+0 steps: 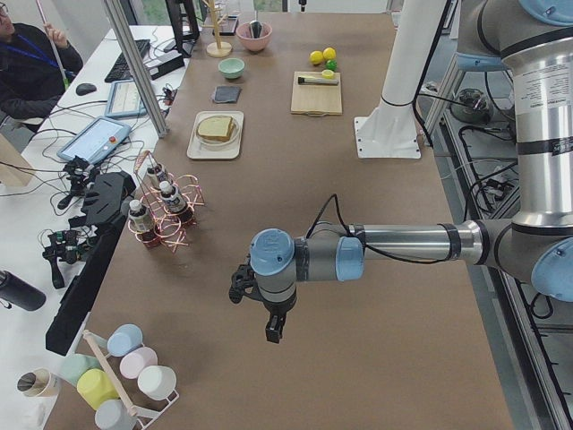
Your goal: Make sandwich and place on tray
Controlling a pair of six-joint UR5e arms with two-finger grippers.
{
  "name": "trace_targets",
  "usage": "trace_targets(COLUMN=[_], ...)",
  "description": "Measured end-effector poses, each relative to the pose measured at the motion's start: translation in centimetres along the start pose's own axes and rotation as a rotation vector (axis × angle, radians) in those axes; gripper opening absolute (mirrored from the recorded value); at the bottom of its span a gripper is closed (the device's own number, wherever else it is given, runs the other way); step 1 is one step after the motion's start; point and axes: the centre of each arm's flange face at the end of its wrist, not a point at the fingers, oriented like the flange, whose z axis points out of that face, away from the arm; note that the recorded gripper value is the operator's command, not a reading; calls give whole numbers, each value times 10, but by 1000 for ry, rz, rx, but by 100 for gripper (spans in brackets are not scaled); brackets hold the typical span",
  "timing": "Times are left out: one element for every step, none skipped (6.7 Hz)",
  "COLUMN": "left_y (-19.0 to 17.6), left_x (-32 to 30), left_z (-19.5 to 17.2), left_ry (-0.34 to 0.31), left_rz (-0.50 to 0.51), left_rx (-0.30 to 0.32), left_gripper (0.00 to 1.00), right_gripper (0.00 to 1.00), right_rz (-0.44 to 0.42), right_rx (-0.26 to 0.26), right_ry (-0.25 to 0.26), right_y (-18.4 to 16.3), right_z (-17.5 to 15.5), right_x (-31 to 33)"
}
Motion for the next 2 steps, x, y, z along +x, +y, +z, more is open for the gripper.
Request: trace_targets(left_y=[0,0], left_x=[0,0], left_z=[0,0], left_ry=[0,0], left_rz=[0,-1], left_rx=[0,-1], left_gripper=[98,98], right_gripper=[100,100], right_rz=[10,26], right_rx=[-8,-22], right_ry=[-2,-6], right_y=[1,1], right_z=[1,1], right_x=[1,1])
